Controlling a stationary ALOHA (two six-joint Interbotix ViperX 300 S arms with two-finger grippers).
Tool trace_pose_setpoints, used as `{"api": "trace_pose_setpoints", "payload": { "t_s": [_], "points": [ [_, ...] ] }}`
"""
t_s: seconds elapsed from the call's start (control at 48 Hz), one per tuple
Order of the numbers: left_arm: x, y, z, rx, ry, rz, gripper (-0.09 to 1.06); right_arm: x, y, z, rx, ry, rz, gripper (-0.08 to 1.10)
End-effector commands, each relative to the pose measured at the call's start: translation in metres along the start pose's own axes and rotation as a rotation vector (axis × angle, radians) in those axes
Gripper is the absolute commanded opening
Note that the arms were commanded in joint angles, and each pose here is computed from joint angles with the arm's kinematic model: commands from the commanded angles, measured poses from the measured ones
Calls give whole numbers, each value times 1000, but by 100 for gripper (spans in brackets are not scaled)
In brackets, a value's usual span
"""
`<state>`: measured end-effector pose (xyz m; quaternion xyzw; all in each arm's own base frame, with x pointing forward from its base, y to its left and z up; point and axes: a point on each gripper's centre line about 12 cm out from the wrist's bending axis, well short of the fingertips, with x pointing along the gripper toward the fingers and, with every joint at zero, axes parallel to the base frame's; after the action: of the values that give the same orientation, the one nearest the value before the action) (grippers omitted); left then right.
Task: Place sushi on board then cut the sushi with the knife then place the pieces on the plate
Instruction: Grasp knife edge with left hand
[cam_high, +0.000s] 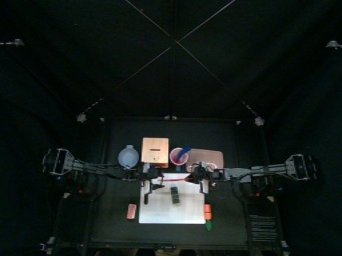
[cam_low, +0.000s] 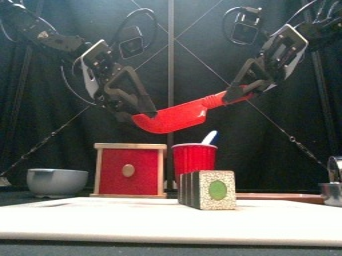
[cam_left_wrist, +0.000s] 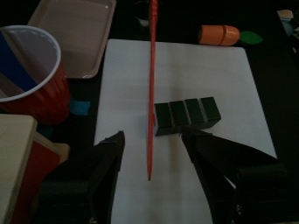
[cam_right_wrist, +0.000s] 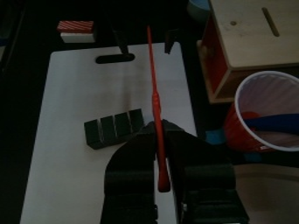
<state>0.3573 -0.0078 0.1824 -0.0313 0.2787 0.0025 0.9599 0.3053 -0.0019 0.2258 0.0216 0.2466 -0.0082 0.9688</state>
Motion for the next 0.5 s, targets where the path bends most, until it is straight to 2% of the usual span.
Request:
{"api": "trace_pose_setpoints", "payload": {
  "t_s": [0.021,0.354,0.5],
  "points": [
    [-1,0,12,3,-32,0,82,-2,0,9,2,-31,2,34],
    [1,0,9,3,-22,1,48,-1,-1,9,5,-32,-2,34],
    [4,-2,5,4,-7,-5,39,2,3,3,19,-10,9,34]
  ]
}}
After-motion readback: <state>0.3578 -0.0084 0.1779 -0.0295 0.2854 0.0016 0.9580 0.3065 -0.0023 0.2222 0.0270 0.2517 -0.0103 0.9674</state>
